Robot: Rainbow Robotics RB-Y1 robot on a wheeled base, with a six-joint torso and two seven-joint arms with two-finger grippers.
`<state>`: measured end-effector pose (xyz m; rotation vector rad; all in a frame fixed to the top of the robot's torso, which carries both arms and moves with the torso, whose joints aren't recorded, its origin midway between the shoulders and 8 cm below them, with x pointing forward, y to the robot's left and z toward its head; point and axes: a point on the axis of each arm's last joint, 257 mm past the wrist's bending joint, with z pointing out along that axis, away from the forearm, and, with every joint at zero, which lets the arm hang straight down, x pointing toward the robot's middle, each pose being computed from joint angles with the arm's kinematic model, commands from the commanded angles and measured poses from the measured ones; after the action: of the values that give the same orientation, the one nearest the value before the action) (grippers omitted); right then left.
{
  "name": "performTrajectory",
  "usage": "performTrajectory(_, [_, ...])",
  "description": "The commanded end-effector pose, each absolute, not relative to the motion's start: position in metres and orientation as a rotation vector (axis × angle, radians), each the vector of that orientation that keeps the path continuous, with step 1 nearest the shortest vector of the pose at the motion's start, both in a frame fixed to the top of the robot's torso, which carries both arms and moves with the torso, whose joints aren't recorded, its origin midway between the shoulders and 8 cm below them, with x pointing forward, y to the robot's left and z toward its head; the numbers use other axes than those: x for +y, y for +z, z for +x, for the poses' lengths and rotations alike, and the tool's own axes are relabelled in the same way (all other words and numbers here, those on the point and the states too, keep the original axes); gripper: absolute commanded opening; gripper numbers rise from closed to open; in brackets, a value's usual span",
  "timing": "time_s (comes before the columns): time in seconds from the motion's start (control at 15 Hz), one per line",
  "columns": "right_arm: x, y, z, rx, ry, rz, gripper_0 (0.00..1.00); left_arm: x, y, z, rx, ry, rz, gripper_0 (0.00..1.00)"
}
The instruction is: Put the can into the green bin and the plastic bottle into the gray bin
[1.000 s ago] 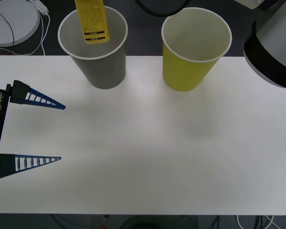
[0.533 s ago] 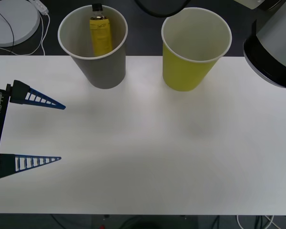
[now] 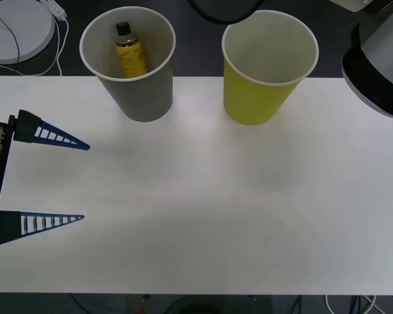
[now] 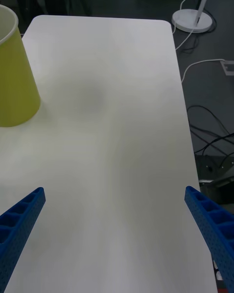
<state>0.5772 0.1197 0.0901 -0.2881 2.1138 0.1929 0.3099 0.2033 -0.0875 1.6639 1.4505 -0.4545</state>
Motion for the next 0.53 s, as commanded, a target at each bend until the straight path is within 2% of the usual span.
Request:
performTrajectory(0.07, [0.117,0.087,0.567,2.105,0.205,-0.327,1.0,0.203,-0.087,0.31,1.451,-0.455,1.664,1.0])
performTrajectory(0.53, [0.094,0.072,0.541,2.075,0.248,-0.408,1.0,0.203,-0.087,0.31,1.451,-0.455,1.664,1.0])
